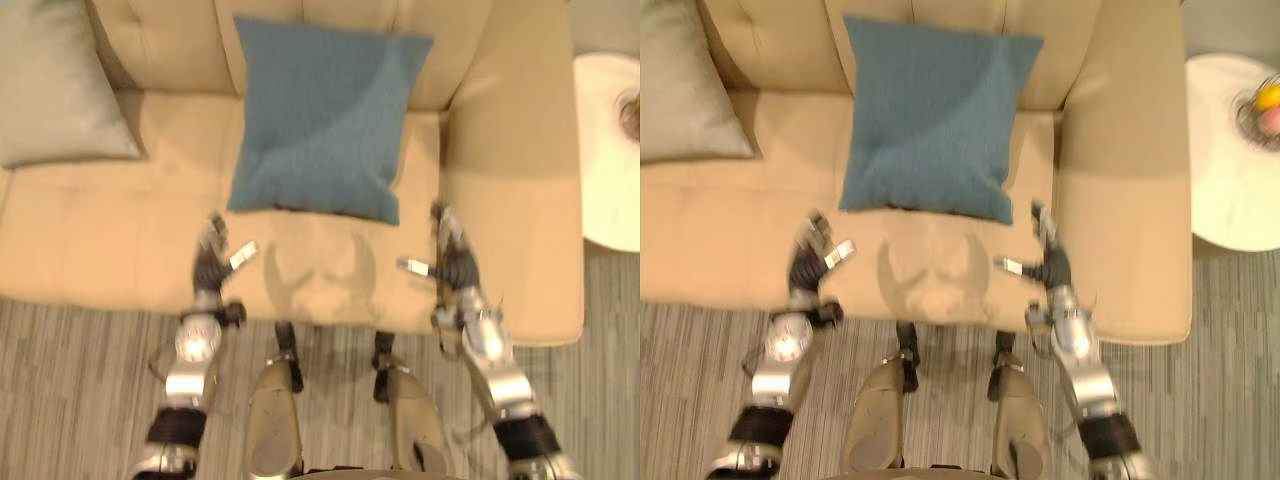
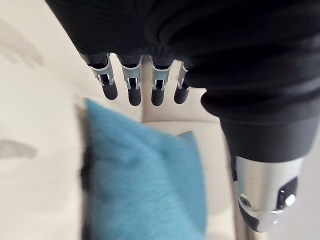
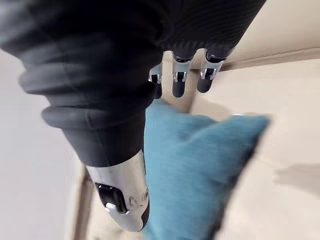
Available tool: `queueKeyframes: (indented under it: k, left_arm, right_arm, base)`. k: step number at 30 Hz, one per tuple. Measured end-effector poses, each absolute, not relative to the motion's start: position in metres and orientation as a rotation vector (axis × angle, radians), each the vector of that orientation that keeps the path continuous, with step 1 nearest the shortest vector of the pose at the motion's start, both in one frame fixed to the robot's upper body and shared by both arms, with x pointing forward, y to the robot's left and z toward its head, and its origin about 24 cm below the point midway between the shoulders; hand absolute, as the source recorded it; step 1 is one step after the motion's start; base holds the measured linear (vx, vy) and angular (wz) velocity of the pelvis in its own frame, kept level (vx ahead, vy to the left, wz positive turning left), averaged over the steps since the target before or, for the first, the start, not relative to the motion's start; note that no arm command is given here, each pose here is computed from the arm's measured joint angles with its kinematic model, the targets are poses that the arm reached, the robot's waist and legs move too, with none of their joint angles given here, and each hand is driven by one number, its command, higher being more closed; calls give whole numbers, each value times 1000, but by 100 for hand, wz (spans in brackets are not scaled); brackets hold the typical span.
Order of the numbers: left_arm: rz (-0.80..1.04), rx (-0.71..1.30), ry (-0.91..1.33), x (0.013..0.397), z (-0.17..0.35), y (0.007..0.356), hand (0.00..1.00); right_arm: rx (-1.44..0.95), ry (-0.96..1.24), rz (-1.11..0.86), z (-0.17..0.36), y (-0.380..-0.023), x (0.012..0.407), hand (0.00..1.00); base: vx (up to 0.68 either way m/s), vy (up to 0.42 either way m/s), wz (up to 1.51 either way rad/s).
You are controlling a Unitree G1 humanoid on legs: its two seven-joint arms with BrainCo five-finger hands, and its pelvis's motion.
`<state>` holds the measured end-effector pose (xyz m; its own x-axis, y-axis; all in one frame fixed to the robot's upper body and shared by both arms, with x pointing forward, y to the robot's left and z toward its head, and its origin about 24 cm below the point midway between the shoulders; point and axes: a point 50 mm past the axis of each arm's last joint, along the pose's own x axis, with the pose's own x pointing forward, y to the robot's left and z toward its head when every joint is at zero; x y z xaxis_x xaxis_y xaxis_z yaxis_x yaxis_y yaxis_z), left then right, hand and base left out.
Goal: Pick up cushions and gather them together orderly.
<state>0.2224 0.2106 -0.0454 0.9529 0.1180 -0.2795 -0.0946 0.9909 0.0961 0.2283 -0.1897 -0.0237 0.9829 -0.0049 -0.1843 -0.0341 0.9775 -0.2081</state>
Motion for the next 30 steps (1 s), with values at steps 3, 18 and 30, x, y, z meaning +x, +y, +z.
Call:
queueKeyframes:
  k: [3, 18, 30]
  left_arm:
    - [92, 153, 567, 184, -95, 220, 0]
    - [153, 191, 823, 126, -130, 239, 0]
    - [103, 82, 755, 139, -127, 199, 0]
  right_arm:
    - [-206, 475, -59, -79, -210, 190, 0]
    - [-242, 821, -102, -128, -233, 129, 0]
    - [-228, 750, -146, -117, -237, 160, 0]
  base:
    - [75, 31, -8]
    - [7, 22, -21]
    - [-266, -117, 27]
